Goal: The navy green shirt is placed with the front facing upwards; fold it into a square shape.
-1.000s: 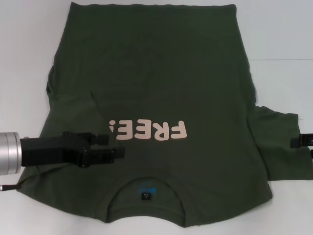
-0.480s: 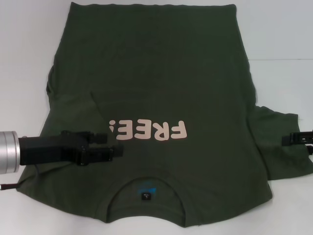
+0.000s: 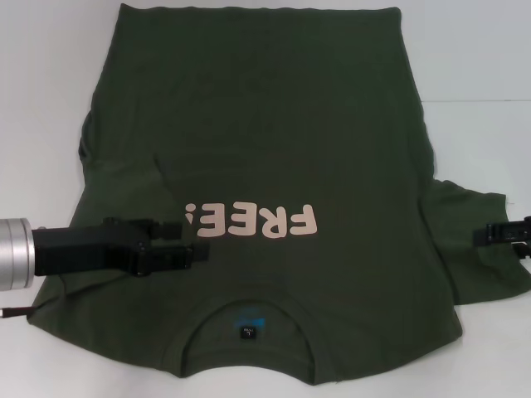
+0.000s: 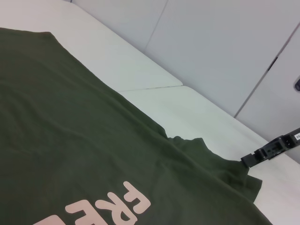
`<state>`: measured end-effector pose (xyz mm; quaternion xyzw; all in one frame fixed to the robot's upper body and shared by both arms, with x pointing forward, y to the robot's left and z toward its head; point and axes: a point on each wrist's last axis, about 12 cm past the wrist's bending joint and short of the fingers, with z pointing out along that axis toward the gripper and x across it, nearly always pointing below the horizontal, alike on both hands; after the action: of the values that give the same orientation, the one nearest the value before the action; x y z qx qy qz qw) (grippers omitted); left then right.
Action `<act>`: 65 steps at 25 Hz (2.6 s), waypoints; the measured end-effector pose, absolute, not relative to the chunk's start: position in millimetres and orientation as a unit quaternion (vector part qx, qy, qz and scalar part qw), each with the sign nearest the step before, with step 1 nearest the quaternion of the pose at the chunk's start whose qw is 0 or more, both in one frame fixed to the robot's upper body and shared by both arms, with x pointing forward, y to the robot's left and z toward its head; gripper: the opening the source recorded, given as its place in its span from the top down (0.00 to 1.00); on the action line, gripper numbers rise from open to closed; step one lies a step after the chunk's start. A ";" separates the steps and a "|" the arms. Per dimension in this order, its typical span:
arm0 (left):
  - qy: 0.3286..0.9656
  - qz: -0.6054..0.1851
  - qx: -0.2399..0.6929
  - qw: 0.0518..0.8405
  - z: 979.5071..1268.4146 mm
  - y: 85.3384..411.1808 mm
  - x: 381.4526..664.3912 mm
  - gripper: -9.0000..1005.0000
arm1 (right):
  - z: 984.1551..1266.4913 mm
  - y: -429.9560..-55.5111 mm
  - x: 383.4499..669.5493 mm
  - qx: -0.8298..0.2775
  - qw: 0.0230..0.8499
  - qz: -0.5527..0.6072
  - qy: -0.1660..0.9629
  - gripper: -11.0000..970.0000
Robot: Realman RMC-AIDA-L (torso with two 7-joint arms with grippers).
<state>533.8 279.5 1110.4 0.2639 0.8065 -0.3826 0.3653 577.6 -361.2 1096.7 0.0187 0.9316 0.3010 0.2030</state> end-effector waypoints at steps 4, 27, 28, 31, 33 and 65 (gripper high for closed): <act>0.807 -0.382 0.263 0.366 1110.5 279.8 534.1 0.27 | 1098.8 -366.8 578.4 0.018 0.204 0.288 0.935 0.06; 0.807 -0.384 0.251 0.372 1110.2 283.0 533.9 0.27 | 1099.5 -359.7 576.4 0.031 0.189 0.318 0.929 0.06; 0.807 -0.385 0.250 0.372 1110.1 282.9 533.9 0.27 | 1098.9 -360.2 576.0 0.032 0.187 0.315 0.930 0.06; 0.806 -0.387 0.249 0.374 1110.3 282.8 534.0 0.27 | 1097.4 -361.5 574.9 0.034 0.185 0.311 0.931 0.16; 0.805 -0.387 0.248 0.374 1110.5 283.0 534.0 0.27 | 1097.0 -361.7 574.5 0.035 0.184 0.311 0.932 0.22; 0.800 -0.393 0.239 0.386 1113.0 285.5 533.7 0.27 | 1092.9 -361.3 575.3 0.030 0.180 0.293 0.939 0.87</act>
<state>533.7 285.5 1113.0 0.2387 0.7996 -0.3932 0.3861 575.3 -361.3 1092.9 0.0298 0.9386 0.2925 0.1804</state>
